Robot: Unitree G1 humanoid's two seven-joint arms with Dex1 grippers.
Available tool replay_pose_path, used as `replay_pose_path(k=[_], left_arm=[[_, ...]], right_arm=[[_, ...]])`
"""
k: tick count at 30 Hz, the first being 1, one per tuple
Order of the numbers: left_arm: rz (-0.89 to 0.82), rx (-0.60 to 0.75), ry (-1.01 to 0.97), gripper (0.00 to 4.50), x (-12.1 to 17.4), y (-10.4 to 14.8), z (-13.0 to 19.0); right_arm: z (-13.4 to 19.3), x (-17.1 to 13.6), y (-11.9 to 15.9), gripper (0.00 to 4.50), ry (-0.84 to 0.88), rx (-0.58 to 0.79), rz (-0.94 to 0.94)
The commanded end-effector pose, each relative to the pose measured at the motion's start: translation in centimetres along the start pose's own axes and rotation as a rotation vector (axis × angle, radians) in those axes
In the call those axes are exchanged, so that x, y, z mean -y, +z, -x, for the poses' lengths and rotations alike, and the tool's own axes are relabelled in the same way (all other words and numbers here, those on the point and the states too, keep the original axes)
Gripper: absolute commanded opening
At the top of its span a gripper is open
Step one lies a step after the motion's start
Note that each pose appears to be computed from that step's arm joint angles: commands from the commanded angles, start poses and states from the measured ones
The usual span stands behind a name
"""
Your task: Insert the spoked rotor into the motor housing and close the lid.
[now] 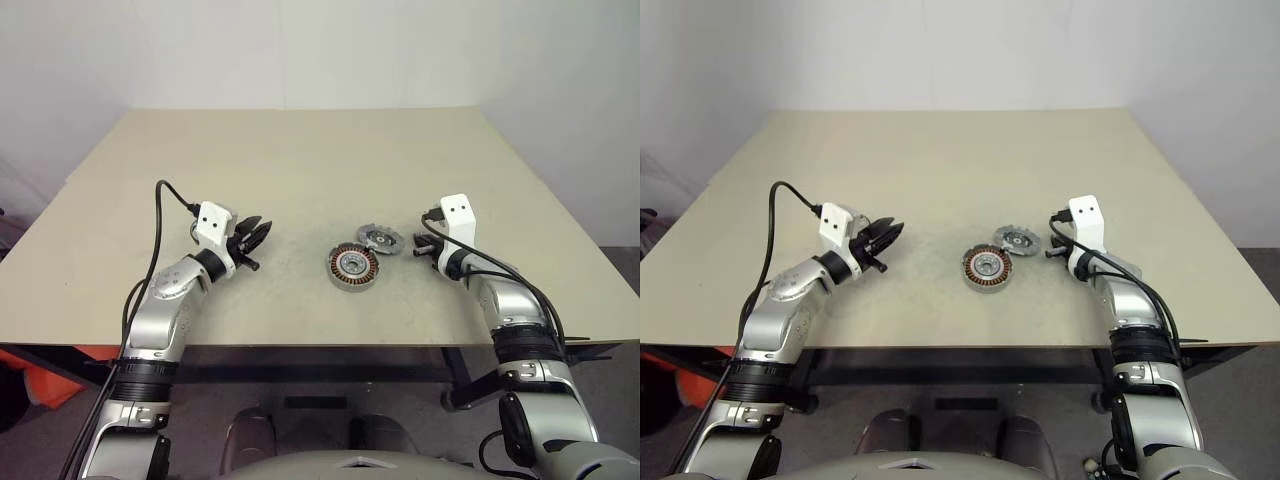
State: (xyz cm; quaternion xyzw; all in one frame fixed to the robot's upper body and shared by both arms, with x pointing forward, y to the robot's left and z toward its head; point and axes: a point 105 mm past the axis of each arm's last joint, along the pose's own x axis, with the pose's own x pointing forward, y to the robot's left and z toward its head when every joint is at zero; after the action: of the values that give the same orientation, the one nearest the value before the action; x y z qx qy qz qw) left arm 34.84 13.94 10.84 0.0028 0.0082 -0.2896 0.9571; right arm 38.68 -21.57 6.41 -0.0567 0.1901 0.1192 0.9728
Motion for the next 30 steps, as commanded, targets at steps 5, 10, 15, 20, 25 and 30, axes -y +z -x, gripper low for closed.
replay_pose_path(k=[5,10,15,20,25,30], left_arm=[[-0.043,0.047,-0.003,1.3,0.0,1.4,-0.1],[-0.047,0.045,0.001,1.3,-0.1,1.4,0.0],[-0.05,0.043,0.001,1.3,-0.2,1.4,0.0],[-0.056,0.035,-0.002,1.3,-0.2,1.2,0.1],[-0.064,0.025,-0.002,1.3,-0.2,1.0,0.2],[-0.068,0.019,-0.001,1.3,-0.1,0.9,0.3]], right_arm=[[-0.4,0.9,4.1,1.89,-0.052,0.124,0.041],[-1.0,1.2,3.8,1.89,-0.069,0.114,0.038],[-1.5,1.7,3.0,1.89,-0.094,0.096,0.027],[-2.2,1.8,2.5,1.89,-0.106,0.085,-0.013],[-2.6,1.3,3.0,1.89,-0.088,0.104,-0.034],[-2.6,1.0,3.9,1.89,-0.076,0.133,-0.036]])
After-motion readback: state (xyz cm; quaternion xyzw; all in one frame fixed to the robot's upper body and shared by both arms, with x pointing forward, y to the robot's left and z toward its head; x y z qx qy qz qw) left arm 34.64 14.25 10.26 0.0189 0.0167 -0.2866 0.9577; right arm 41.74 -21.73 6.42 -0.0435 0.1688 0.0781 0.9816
